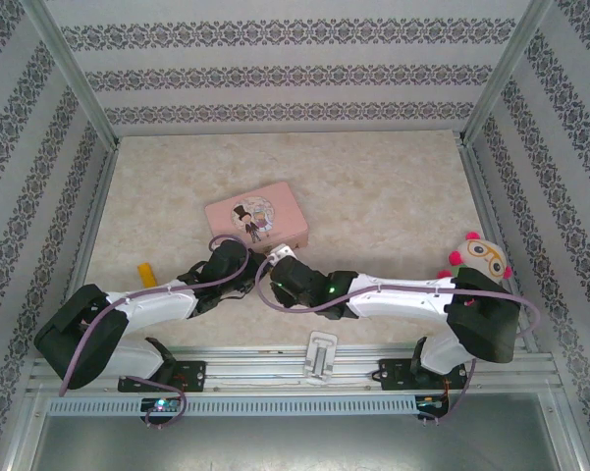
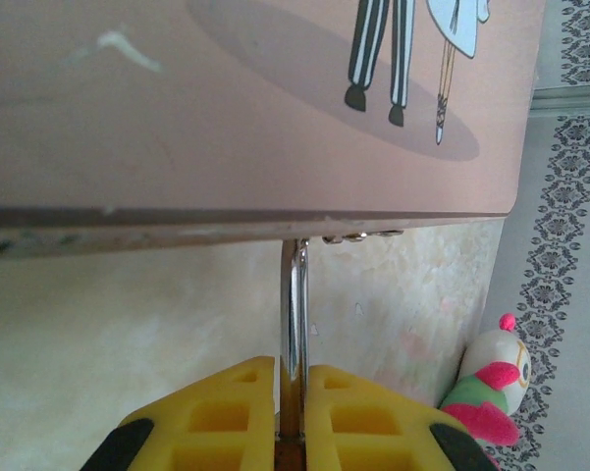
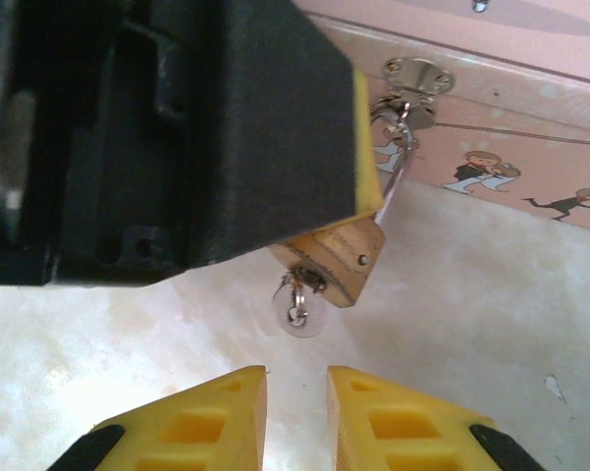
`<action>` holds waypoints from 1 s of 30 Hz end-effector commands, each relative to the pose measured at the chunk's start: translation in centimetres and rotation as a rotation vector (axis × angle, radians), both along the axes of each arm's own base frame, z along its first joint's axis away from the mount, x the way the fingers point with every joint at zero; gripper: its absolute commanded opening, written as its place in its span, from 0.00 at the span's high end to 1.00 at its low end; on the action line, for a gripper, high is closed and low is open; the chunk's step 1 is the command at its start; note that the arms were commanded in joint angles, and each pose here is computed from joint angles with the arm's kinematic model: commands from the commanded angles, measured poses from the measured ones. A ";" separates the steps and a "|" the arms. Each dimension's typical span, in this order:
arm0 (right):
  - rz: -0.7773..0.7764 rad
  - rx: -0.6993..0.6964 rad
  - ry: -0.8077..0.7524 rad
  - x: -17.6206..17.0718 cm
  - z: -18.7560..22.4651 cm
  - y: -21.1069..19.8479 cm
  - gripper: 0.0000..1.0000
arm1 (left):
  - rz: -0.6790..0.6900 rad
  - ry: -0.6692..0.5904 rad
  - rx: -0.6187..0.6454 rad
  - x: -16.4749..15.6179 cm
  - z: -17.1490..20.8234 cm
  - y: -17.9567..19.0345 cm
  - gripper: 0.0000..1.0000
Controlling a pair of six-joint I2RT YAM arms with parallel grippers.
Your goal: Unlock the padlock with the key
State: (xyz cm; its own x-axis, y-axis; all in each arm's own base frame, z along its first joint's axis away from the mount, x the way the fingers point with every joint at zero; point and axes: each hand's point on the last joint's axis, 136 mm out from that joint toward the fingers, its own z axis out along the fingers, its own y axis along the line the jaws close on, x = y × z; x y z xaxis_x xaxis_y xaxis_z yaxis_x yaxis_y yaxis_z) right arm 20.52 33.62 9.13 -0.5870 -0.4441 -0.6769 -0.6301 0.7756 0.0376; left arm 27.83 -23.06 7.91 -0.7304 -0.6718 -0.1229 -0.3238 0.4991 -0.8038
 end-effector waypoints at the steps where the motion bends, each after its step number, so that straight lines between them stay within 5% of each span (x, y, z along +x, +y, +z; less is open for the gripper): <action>1: 0.034 -0.004 -0.055 0.4 0.8 1.2 0.76 | 0.034 0.068 0.000 0.0 -0.9 0.6 1.00; 30: -0.019 -0.085 -0.156 4.1 -1.9 0.9 0.76 | -0.007 0.102 -0.064 -0.2 -0.9 -0.7 1.00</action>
